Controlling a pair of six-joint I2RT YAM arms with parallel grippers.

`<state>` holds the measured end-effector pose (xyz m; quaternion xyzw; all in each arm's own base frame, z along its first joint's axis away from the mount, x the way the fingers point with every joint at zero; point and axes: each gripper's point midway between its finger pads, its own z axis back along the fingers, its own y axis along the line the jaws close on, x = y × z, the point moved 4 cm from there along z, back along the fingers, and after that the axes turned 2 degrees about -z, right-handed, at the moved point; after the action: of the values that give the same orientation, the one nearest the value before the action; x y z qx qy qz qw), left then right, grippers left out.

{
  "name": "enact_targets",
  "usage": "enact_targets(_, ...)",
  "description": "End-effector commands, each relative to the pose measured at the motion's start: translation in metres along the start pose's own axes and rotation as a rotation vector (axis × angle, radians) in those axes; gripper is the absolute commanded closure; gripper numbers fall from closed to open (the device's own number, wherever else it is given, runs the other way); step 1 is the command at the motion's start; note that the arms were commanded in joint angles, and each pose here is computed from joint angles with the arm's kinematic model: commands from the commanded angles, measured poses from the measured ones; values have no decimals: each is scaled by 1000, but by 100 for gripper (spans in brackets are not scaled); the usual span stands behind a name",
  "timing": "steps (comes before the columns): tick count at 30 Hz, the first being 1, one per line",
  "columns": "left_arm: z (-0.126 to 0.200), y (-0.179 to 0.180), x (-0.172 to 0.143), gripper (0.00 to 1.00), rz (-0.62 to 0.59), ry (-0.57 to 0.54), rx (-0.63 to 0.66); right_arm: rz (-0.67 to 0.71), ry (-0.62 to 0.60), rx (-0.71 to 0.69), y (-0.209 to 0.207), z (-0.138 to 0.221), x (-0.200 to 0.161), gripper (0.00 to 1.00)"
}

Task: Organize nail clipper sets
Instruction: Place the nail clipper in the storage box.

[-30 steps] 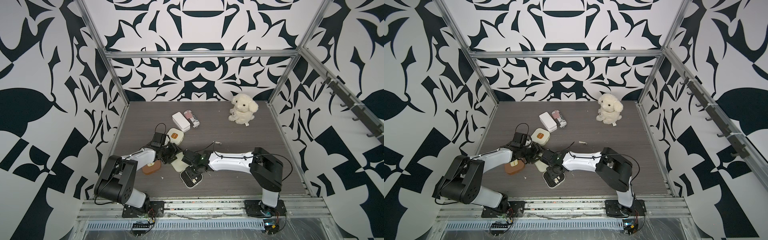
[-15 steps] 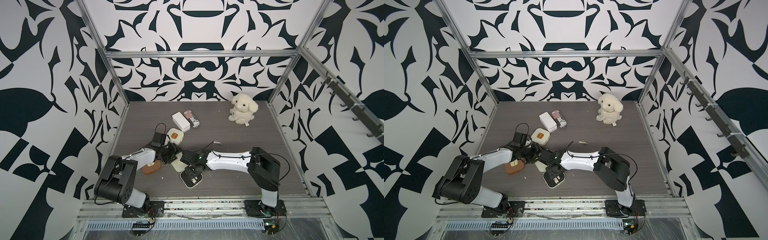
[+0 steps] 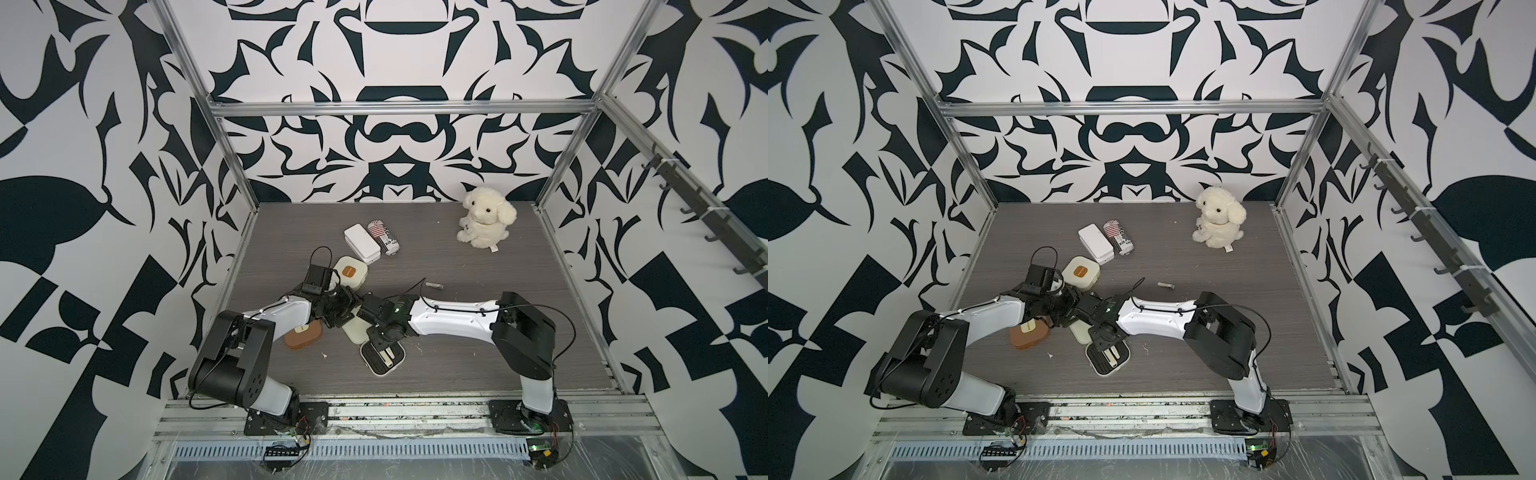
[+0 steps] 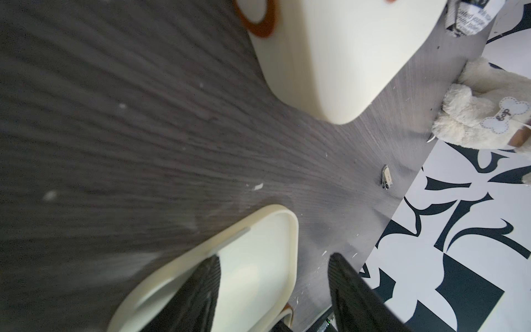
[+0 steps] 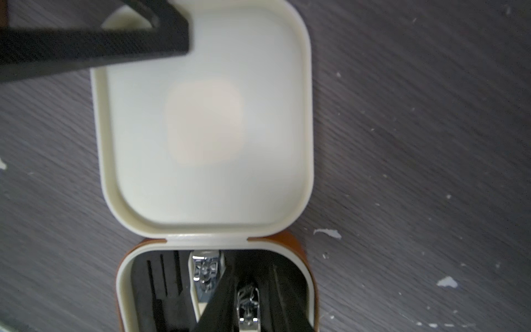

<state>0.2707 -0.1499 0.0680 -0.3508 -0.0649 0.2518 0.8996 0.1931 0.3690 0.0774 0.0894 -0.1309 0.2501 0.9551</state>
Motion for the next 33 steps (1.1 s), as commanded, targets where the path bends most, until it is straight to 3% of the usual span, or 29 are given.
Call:
enact_targets(1,-5,30,-10,36,46,27,116,-21,-50,-7,1,14,16,73)
enact_targets(7,-5,29,-9,36,45,27,116,-32,-88,29,4,38,22,73)
enact_targets(11,-5,29,-9,36,45,26,115,-43,-88,45,0,46,15,80)
enact_targets(17,-5,29,-9,36,43,28,117,-44,-26,69,-3,38,-4,88)
enact_targets(33,-4,28,-9,36,43,26,119,-51,31,66,-5,13,-17,93)
